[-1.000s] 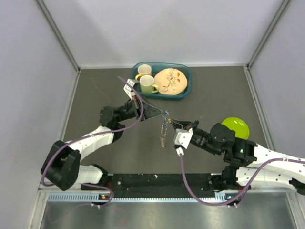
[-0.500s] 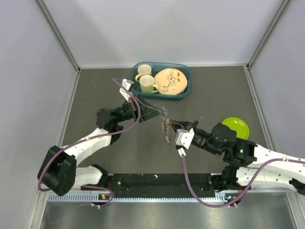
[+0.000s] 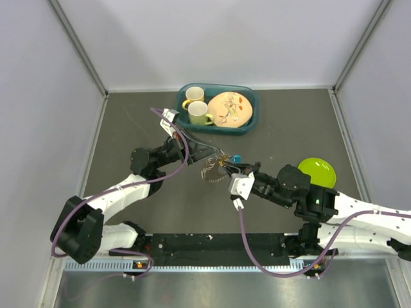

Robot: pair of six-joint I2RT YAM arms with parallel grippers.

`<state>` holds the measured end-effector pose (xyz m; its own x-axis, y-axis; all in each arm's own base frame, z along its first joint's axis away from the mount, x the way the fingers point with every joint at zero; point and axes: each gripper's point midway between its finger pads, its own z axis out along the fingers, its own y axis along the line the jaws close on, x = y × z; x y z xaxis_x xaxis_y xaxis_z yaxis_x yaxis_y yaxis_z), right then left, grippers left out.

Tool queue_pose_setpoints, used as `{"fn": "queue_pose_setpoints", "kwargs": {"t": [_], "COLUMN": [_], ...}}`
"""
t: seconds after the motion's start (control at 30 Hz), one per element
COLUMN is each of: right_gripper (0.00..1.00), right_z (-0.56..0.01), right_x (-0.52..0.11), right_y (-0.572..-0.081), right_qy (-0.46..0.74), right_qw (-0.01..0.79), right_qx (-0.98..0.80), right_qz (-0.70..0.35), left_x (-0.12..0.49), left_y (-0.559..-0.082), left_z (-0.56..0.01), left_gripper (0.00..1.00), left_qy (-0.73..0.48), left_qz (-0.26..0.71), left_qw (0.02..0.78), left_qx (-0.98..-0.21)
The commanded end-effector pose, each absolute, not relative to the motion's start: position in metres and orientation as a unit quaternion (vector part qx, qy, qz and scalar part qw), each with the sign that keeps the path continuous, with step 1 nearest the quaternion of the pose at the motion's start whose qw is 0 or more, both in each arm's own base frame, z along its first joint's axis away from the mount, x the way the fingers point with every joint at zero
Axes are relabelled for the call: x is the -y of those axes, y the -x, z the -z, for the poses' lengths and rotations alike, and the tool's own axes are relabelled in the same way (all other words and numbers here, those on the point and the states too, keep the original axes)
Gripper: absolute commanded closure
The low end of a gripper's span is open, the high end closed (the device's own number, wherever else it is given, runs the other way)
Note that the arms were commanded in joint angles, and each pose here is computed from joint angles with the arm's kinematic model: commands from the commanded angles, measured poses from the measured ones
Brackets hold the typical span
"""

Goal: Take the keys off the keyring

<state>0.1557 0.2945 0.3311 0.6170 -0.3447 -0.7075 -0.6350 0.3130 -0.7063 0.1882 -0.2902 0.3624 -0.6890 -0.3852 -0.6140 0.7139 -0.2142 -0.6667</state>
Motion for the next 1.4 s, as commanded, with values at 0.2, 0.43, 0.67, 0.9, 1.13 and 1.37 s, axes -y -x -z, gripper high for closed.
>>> {"fn": "queue_pose_setpoints", "kwargs": {"t": [0.2, 0.43, 0.67, 0.9, 1.13, 1.37], "right_gripper": [1.00, 1.00, 1.00, 1.00, 1.00, 1.00], "right_z": [-0.325, -0.330, -0.330, -0.330, -0.333, -0.335], "right_x": [-0.312, -0.309, -0.304, -0.301, -0.290, -0.282], "right_y": [-0.143, -0.147, -0.149, -0.153, -0.160, -0.163], "right_qy": [0.589, 0.579, 0.574, 0.571, 0.556, 0.549], "right_qw": [0.679, 0.688, 0.694, 0.698, 0.711, 0.718], "right_qx": [-0.414, -0.415, -0.415, -0.416, -0.420, -0.421], "right_qz": [-0.147, -0.139, -0.129, -0.114, -0.090, -0.073], "left_x": [0.272, 0.275, 0.275, 0.278, 0.278, 0.279], "left_y": [-0.193, -0.202, -0.207, -0.206, -0.202, -0.199], "left_z": [-0.396, -0.378, -0.369, -0.366, -0.362, -0.362], "left_gripper": [1.00, 1.00, 1.00, 1.00, 1.00, 1.00], "left_qy": [-0.147, -0.161, -0.173, -0.192, -0.208, -0.222], "left_qz": [0.749, 0.706, 0.674, 0.665, 0.659, 0.657], "left_qw": [0.460, 0.484, 0.503, 0.501, 0.499, 0.496], "left_qx": [-0.453, -0.491, -0.513, -0.519, -0.523, -0.523]}}
